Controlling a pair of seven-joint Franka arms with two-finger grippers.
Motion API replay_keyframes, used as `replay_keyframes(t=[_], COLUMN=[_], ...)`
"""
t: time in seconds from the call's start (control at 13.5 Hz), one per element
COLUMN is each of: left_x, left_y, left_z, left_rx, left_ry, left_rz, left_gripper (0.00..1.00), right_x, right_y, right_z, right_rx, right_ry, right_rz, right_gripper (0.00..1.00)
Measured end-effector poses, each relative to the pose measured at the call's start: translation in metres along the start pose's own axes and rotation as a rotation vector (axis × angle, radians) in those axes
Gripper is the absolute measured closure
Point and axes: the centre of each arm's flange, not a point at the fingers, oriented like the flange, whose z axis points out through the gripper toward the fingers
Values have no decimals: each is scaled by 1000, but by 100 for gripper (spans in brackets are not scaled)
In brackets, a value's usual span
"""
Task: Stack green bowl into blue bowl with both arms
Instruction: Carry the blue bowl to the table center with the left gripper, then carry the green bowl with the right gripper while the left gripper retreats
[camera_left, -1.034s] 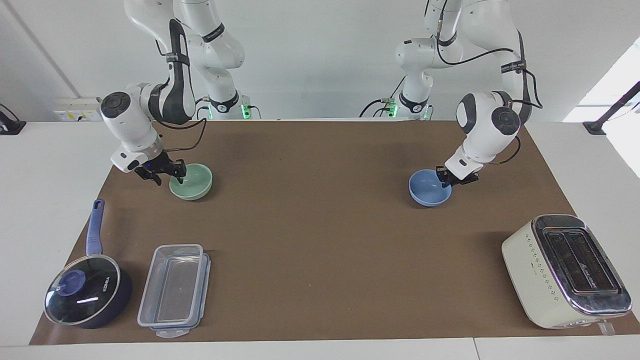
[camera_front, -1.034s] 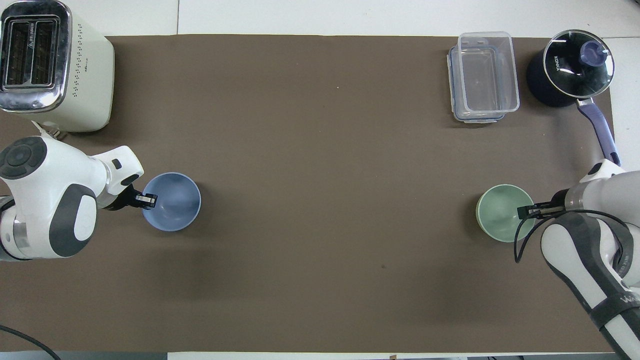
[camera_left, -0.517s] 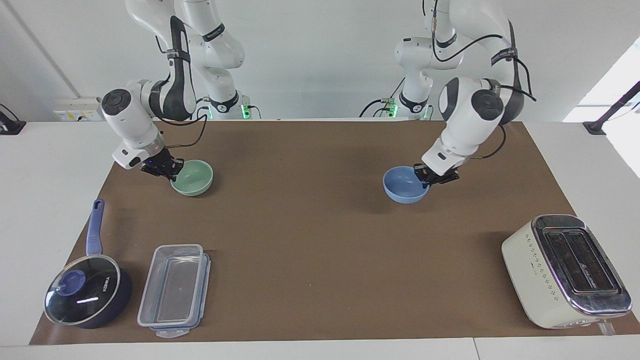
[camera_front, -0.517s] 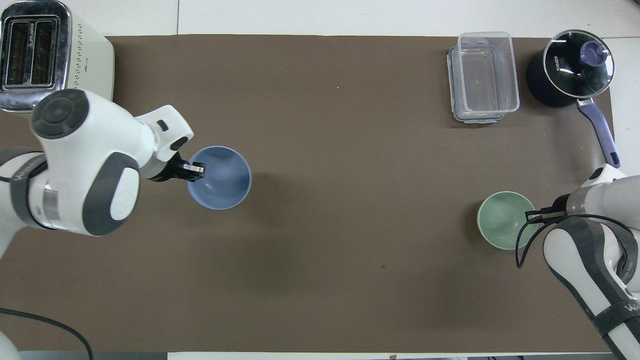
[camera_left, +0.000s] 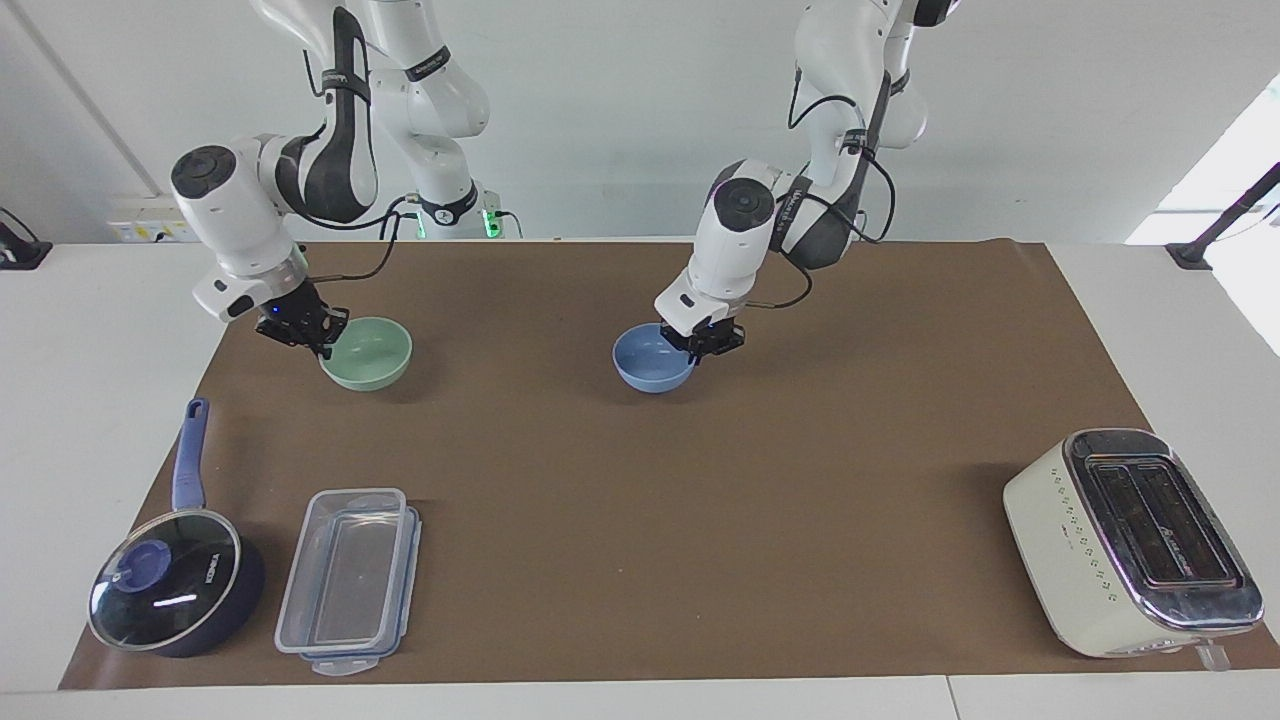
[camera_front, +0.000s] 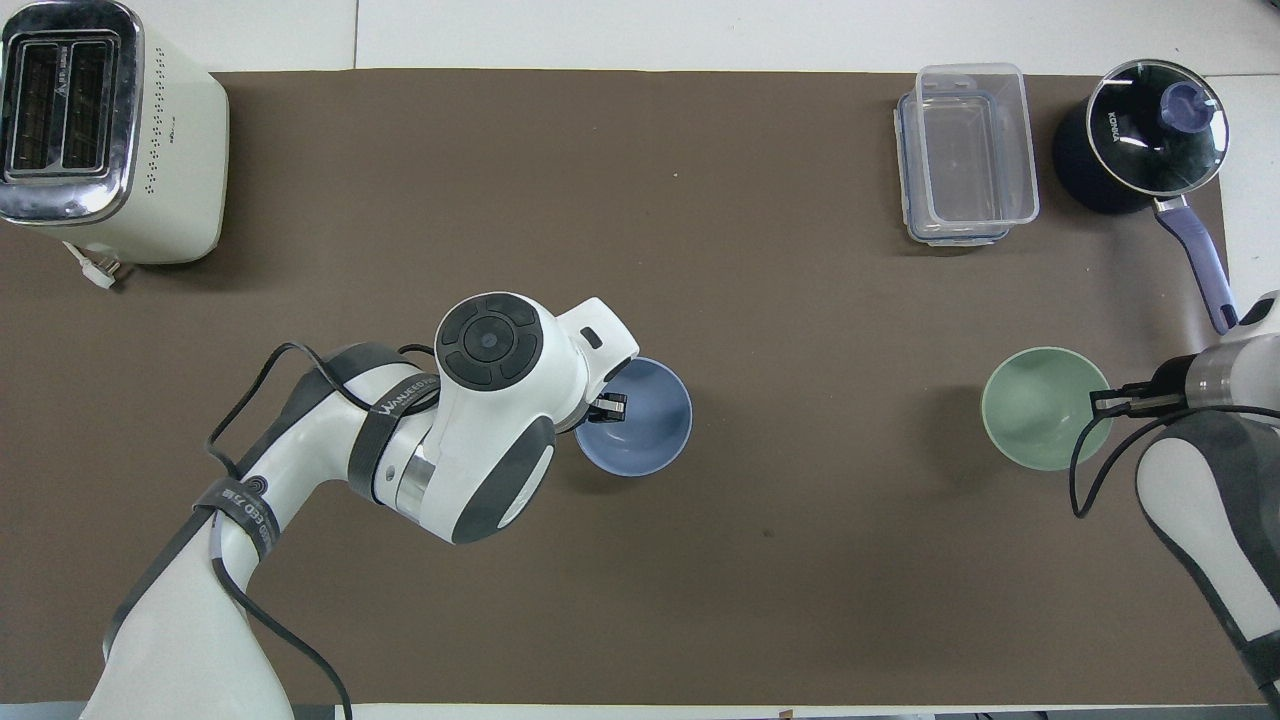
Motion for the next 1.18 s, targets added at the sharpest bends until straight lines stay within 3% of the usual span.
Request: replay_keyframes(t=[0.22, 0.66, 0.74, 0.96, 1.18], left_x=[1, 4, 4, 6, 14], left_y=[-1, -2, -2, 0, -19], left_z=[9, 29, 30, 22, -30], left_rx=[-32, -30, -30, -50, -92], left_ry=[-31, -69, -70, -62, -37], left_rz=[-34, -45, -44, -53, -97], left_gripper=[96, 95, 88, 52, 15], right_x=[16, 41, 48, 63, 70], right_y=[2, -39, -56, -105, -139], right_z=[-45, -139, -147, -163, -170], right_rx=[-9, -2, -3, -4, -5], right_ry=[28, -23, -24, -40, -43], right_rz=[1, 38, 40, 72, 123], right_gripper=[95, 95, 95, 95, 95])
